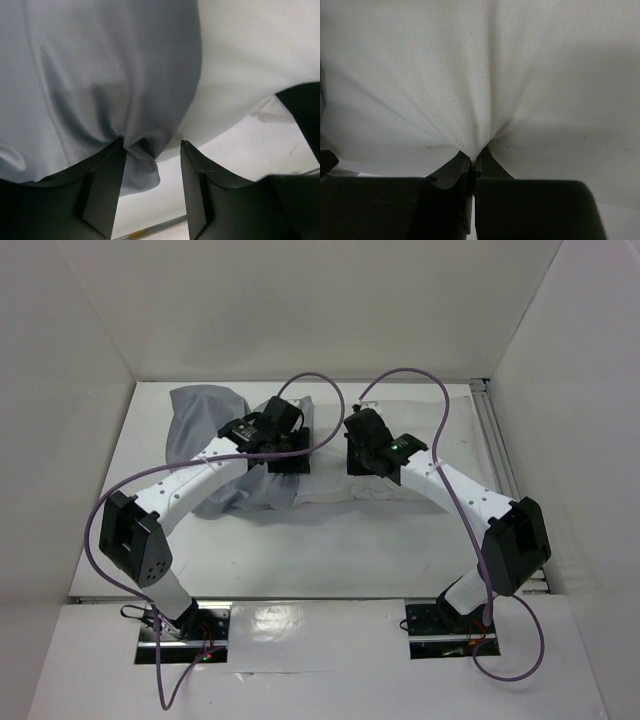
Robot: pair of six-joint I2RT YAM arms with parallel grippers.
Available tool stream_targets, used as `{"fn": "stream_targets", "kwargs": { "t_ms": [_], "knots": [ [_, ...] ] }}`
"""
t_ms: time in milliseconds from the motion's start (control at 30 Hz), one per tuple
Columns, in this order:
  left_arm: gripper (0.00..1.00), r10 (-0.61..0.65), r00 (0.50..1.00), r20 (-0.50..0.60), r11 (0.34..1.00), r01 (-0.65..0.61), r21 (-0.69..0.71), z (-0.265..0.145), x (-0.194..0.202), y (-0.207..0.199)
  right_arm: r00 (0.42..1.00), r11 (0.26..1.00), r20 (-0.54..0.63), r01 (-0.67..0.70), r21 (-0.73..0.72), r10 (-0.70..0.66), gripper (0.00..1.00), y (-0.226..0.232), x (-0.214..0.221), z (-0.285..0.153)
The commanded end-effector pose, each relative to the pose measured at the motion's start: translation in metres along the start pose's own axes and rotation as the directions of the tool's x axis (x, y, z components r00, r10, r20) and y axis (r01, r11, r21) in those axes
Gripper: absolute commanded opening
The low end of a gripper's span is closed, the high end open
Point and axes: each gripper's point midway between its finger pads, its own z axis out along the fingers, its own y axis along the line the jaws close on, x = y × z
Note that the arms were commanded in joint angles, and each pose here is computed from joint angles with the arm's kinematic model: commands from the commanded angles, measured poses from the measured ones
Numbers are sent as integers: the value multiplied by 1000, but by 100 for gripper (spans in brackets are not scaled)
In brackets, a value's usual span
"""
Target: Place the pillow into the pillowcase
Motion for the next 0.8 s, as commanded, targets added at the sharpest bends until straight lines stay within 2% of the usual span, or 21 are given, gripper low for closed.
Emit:
{"fn": "stream_targets", "kwargs": {
  "t_ms": [0,133,167,200,267,333,433,467,533,567,600,633,700,767],
  "knots": [
    [59,-42,994,98,998,46,-40,-10,-22,1,999,1000,41,-23,-18,24,0,7,-9,-6],
    [31,-45,992,116,997,53,-60,-19,-25,2,999,1000,46,-23,-8,24,0,5,-10,-6],
    [28,-46,991,125,997,53,-54,-25,-27,0,999,1000,37,-21,-3,21,0,5,-7,-3],
    [16,-46,990,130,997,54,-62,-25,-28,2,999,1000,37,-21,-3,21,0,5,-9,-4],
    [0,-37,991,127,998,43,-45,-35,-30,-2,999,1000,29,-18,1,18,0,5,-7,-1],
    [0,-19,992,123,1000,19,4,-42,-29,-13,999,1000,35,-21,-14,22,0,8,-9,-1],
    [0,-5,995,102,984,-13,180,-60,-30,-53,998,997,38,-46,-67,49,0,20,-12,1],
    [0,5,998,59,949,-24,314,-73,-23,-83,996,993,41,-76,-89,80,0,25,-14,1],
    [0,8,998,64,862,-40,506,-89,-30,-125,992,980,58,-105,-168,116,0,46,-28,3],
    [0,18,1000,-23,780,0,626,-98,-18,-151,986,970,69,-137,-198,153,0,53,-36,0],
    [0,23,999,-45,726,14,687,-106,-18,-164,981,961,85,-152,-232,176,0,62,-43,4],
    [0,22,1000,-3,652,-12,758,-120,-29,-180,976,950,80,-174,-260,201,0,66,-48,6],
    [0,37,997,-71,587,36,809,-126,-20,-190,964,930,70,-225,-290,255,0,70,-53,10],
    [2,14,997,-70,601,47,798,-118,-27,-180,956,913,61,-252,-322,286,0,74,-56,10]
  ]
}}
